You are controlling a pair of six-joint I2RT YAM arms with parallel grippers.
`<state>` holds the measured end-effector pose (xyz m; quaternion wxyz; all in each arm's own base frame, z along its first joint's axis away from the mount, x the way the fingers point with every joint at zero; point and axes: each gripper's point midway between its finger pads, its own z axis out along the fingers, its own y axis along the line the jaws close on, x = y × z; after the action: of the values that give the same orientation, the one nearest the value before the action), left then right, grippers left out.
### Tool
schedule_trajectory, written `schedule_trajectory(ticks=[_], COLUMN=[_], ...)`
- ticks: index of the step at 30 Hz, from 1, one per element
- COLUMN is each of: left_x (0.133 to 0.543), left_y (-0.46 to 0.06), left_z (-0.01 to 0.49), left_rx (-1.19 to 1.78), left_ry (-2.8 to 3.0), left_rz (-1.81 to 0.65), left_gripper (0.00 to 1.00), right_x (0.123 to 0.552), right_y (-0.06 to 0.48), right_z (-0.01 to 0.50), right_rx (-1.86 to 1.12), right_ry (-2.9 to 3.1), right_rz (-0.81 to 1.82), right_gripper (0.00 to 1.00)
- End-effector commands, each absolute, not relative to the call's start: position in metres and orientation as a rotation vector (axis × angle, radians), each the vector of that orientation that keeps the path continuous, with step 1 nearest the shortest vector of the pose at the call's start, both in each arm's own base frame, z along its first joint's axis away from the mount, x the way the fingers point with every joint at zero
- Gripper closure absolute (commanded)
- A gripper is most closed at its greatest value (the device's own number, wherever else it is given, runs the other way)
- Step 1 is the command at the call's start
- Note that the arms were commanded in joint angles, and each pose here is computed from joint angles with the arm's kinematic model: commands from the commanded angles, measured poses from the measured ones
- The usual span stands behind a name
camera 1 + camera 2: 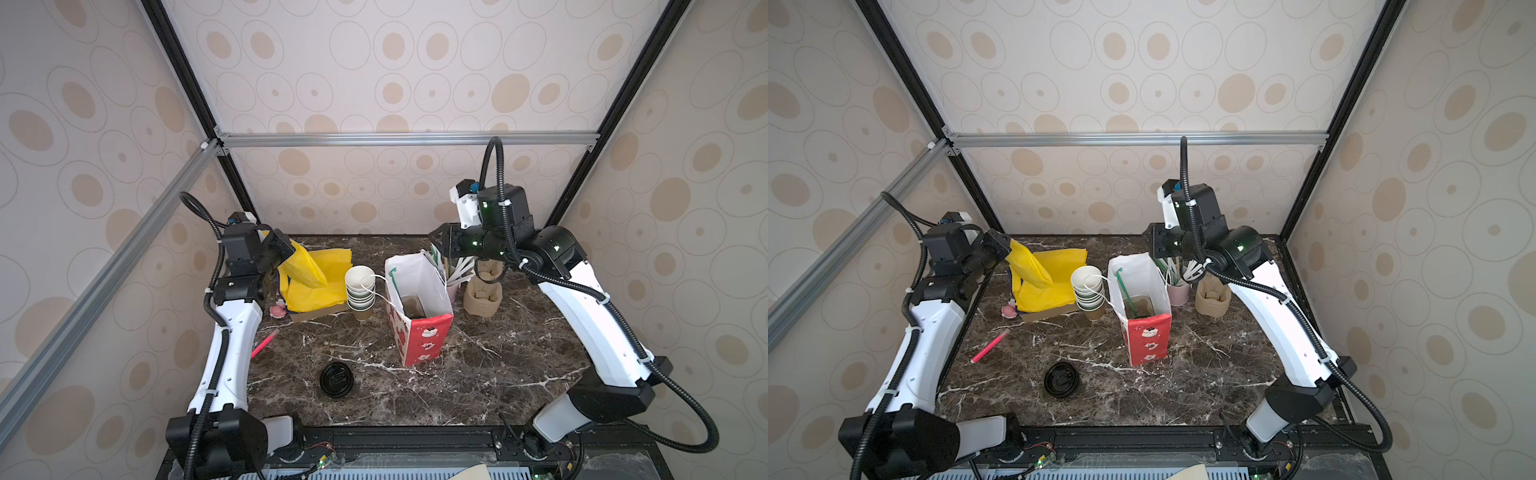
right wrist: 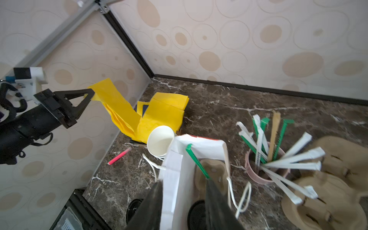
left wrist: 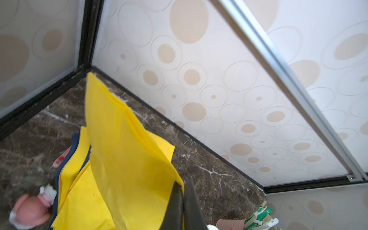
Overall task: Pack a coffee takeout order
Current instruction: Pick up the napkin from the napkin box, then pass the napkin.
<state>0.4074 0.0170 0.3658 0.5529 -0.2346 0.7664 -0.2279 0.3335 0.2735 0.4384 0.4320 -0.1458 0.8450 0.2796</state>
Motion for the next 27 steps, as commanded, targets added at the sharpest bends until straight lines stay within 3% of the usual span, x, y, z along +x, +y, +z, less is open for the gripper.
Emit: schedule_trajectory(ticks=[1,10,13,20,27], left_x=[0.397,0.378,0.368,0.351,0.339], left_y=[-0.006,-0.056,-0.064,-0.070,-0.074], left_z=[0.428,0.461,0.464,0.468,0.471], left_rx=[-0.350,-0.168,-0.141,-0.136,-0.129], left_ry=[1.694,1.716,1.727,1.743,1.748], left_rz=[-0.608,-0.761,-0.772,-0.780,-0.807], left_gripper=[1.00,1.00,1.00,1.00,1.00], right_x=[0.320,0.318,0.324,0.320,0.335], right_y=[0.316,0.408,0.433,0.477,0.498], right_z=[0.451,0.454,0.449,0.439,0.415], right_rx=[-0.615,-0.968,-0.998,-1.024,-0.903], right_ry=[2.032,1.786,1.724,1.646,1.694], right_rz=[0.846,0.829,0.837,0.850,0.701], right_gripper=[0.58,0.23,0.19,0.16,0.28])
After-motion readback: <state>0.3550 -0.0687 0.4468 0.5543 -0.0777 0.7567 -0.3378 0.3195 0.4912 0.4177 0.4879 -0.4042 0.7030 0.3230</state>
